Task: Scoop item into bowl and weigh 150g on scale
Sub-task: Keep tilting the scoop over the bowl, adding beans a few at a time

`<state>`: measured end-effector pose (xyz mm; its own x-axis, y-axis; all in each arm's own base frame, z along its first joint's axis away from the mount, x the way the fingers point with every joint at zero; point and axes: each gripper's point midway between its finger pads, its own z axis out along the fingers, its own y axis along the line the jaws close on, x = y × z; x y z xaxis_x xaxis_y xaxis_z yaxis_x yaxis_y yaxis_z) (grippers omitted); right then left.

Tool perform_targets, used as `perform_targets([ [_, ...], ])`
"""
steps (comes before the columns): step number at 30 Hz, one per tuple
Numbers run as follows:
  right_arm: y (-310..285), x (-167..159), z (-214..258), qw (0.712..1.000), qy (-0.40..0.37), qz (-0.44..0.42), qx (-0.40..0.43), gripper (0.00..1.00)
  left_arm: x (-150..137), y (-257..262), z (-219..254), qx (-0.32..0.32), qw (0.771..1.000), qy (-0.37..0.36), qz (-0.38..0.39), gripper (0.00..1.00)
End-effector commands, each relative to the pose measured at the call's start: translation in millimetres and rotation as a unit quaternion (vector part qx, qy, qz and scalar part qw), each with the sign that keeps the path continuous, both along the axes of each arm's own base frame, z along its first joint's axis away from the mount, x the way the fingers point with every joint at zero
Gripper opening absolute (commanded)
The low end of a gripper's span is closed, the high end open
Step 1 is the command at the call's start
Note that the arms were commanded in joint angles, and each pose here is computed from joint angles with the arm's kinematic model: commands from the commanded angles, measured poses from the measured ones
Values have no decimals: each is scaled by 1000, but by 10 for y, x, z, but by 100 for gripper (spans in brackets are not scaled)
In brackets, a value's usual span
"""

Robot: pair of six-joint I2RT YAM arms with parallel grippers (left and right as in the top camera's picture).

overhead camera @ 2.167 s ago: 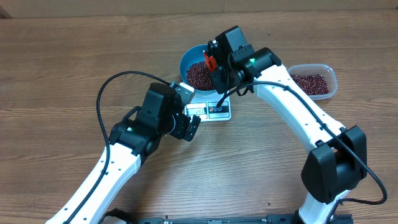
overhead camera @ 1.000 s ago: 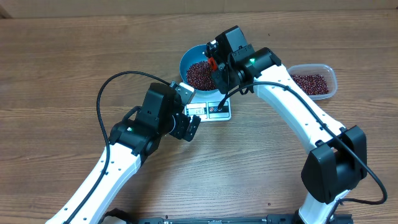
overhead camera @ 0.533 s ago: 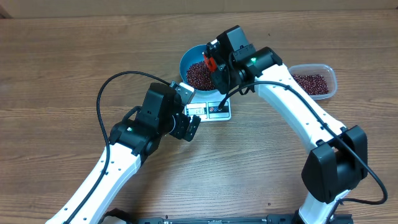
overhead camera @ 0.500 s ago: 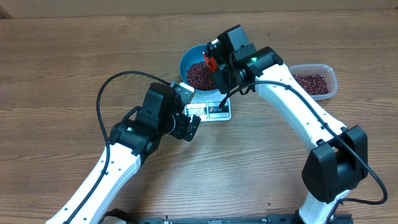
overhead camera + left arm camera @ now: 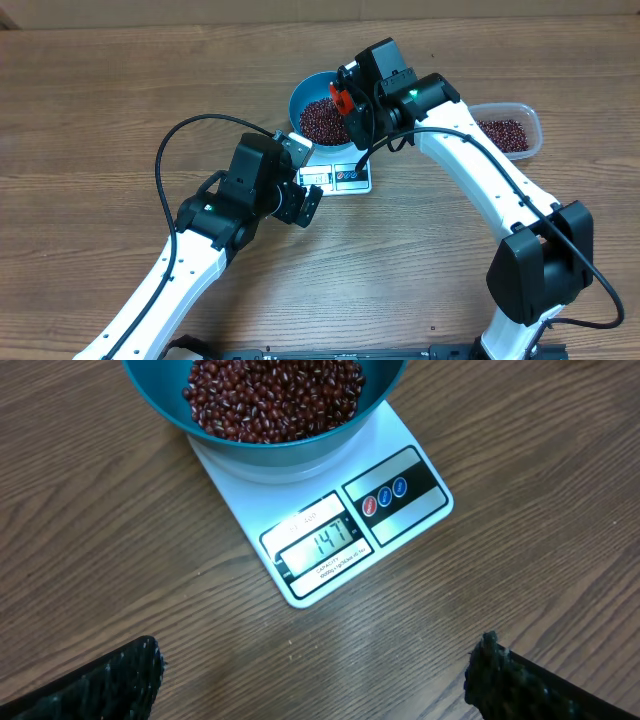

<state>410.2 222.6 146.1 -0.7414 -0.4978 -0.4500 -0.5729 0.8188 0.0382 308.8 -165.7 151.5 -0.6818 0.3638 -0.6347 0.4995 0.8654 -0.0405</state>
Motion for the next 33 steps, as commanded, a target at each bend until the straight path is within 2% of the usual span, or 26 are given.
perform_targets([
  [1, 18, 42, 213, 1000, -24, 2, 13, 4, 8, 25, -30, 5, 1000, 2, 3, 100],
  [33, -113, 141, 219, 996, -65, 37, -49, 4, 8, 25, -30, 5, 1000, 2, 3, 100],
])
